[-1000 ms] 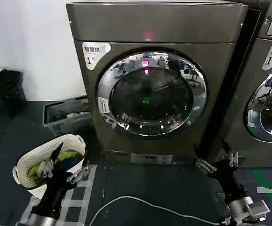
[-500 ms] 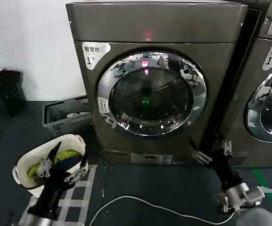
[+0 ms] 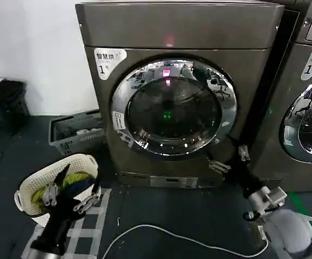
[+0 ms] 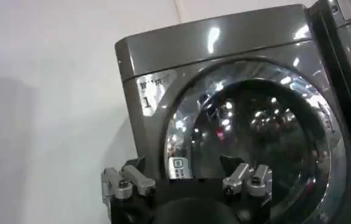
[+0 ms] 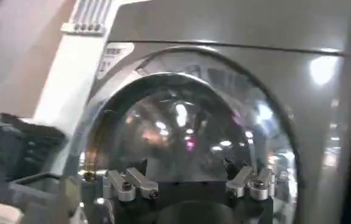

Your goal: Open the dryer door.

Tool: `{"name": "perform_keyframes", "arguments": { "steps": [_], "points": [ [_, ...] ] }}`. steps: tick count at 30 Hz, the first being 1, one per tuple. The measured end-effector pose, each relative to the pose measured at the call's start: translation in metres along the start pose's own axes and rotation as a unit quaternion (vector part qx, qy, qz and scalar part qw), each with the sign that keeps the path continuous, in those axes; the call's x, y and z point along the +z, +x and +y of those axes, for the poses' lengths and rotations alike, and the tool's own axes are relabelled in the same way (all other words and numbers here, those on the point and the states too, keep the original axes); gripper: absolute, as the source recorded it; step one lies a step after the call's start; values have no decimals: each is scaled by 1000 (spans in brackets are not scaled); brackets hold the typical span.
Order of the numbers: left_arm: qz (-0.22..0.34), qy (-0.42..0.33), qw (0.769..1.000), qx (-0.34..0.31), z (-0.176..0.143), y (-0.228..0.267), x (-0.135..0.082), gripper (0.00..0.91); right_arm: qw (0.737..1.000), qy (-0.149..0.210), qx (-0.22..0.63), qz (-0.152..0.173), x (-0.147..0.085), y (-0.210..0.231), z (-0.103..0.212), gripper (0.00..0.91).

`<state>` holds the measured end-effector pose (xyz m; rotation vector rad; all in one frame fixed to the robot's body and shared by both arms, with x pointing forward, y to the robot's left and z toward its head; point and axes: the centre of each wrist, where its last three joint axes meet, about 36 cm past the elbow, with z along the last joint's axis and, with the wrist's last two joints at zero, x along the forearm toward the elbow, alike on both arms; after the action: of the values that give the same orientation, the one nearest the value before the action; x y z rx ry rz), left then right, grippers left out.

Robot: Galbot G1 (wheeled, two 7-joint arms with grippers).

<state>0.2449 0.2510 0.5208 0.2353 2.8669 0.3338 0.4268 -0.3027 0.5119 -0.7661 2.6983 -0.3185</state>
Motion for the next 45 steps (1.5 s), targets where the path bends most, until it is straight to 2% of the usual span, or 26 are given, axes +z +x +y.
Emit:
{"name": "perform_keyframes", "arguments": {
  "steps": [18,24,45],
  "points": [
    [-2,-3,1000,2,0,-1,-2,907,998,-13,-46,-32,9,-68,6,907],
    [0,-4,1000,1,-1,1,-2,907,998,-15,-54,-16,14,-87,8,907],
    [1,-6,1000,0,0,2,-3,907,996,-18,-87,-28,22,-159,19,907]
  ]
}}
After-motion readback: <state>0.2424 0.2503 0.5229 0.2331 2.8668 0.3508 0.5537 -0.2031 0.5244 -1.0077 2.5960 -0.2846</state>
